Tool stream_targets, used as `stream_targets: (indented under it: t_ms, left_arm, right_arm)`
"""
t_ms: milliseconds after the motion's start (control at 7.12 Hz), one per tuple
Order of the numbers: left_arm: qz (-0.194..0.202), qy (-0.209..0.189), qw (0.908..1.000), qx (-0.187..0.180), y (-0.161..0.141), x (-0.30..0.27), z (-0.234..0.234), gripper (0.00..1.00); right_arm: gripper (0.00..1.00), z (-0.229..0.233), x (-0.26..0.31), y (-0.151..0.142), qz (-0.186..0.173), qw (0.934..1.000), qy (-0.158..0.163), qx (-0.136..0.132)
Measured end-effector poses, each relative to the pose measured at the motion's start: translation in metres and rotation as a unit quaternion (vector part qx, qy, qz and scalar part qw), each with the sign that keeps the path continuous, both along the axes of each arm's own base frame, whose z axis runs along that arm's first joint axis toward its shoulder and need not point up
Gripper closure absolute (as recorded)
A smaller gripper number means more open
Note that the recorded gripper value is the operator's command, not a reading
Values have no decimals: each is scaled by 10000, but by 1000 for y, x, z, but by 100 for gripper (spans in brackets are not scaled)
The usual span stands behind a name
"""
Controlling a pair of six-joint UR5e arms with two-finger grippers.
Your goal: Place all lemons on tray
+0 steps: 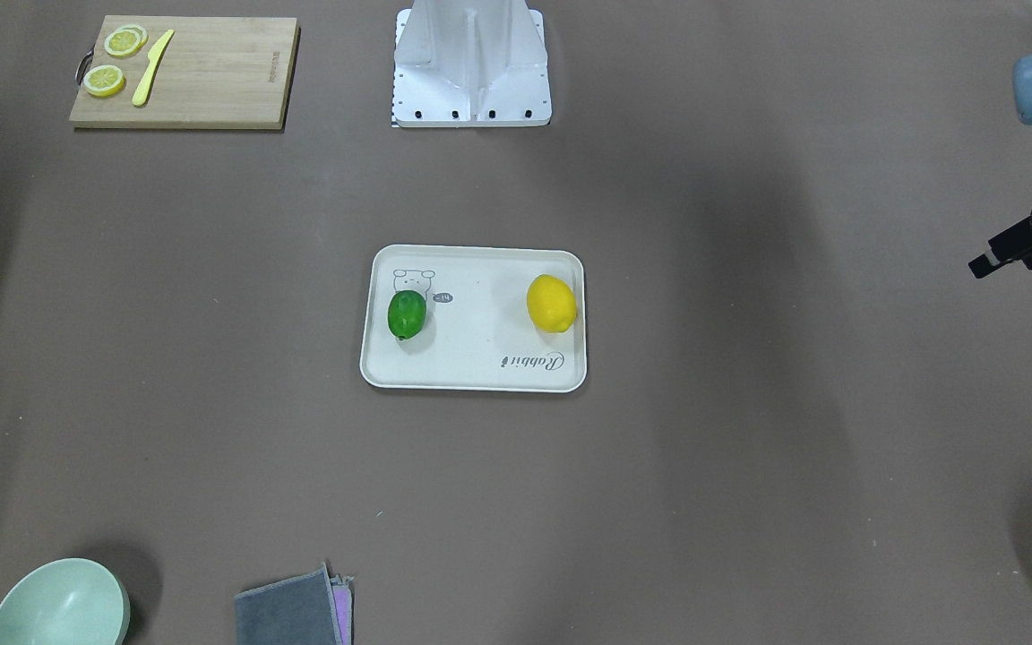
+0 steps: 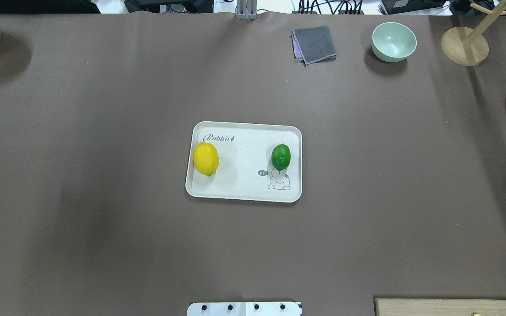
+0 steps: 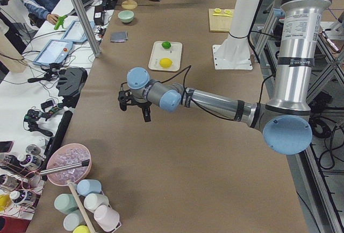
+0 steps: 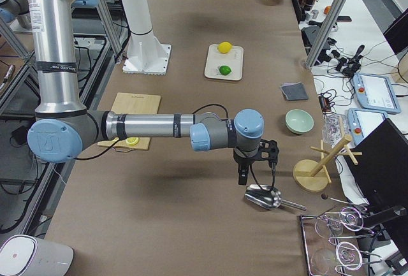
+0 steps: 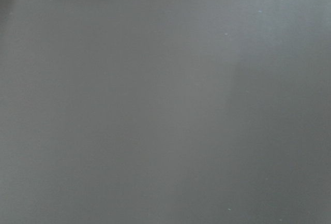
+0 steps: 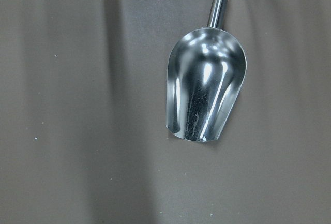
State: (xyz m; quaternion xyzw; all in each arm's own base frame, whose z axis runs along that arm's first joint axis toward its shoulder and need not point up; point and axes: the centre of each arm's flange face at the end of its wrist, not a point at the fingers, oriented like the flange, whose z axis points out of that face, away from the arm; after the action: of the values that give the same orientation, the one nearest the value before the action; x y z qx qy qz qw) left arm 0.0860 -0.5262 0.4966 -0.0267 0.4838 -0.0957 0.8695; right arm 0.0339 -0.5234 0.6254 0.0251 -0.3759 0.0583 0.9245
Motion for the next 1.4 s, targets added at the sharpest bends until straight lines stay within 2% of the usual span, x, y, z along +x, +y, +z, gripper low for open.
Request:
stream_targets:
  t_ms: [421, 702, 983, 1405]
  left_arm:
    - [460, 50, 9989, 110, -18, 56, -100, 2]
    - [562, -71, 9984, -28, -25, 62, -143, 2]
    - [646, -192, 9976, 138, -28, 32, -134, 2]
    - [685, -282, 9969, 256, -3, -19, -61, 2]
  right_arm:
    - [1, -1, -1, 0, 6, 10000, -3, -8]
    - [1, -1, -1, -1, 14, 10000, -6, -13]
    - [1, -1, -1, 0, 15, 10000, -12, -14]
    - [1, 0, -1, 1, 12, 10000, -31, -23]
